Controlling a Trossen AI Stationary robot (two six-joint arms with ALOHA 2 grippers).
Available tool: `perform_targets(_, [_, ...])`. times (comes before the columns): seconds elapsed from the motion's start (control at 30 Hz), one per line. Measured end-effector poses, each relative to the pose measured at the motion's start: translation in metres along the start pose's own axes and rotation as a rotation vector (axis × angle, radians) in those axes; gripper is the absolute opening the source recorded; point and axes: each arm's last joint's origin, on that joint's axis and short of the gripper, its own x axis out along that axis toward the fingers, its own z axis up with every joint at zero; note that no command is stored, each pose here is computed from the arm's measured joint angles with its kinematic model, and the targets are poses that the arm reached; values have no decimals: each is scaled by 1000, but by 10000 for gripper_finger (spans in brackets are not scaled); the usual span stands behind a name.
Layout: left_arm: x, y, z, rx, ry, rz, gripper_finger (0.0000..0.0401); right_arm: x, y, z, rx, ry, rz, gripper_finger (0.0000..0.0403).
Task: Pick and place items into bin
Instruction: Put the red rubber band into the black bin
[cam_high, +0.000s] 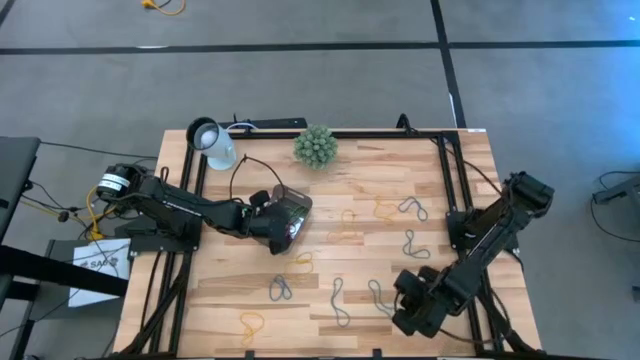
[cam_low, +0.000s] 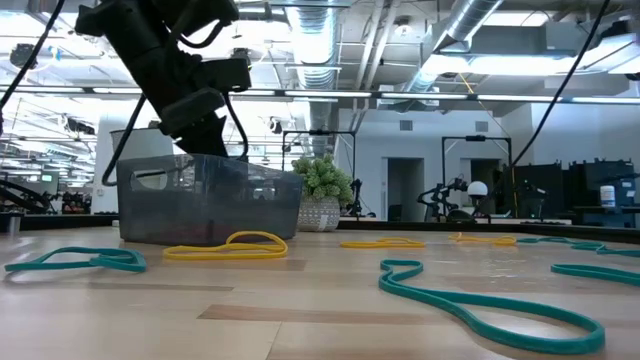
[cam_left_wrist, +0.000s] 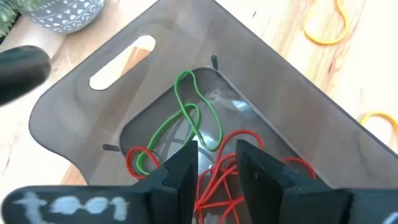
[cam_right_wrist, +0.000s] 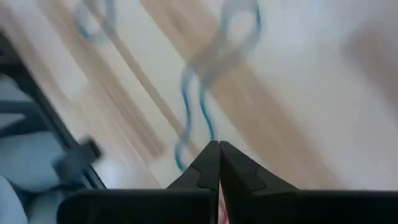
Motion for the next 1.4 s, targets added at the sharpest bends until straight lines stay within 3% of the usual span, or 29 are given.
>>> perform_targets(0.17, [0,0,1,-4,-5,-7,100,-18,-4,25,-35,-72,41,1])
perform_targets(0.37, [0,0,-2,12,29,-14,100,-18,-1,12,27,164,82,5])
perform_targets(0.63, [0,0,-2,11,26,-8,100,-5,3,-24,110,463,7,39])
perform_targets(1.03, [0,0,-1,2,16,-12,100,38,7,-30,-4,480,-36,115])
perform_targets(1.4, [0,-1,-1,-4,19,-18,100,57,6,-35,7,534,-93,125])
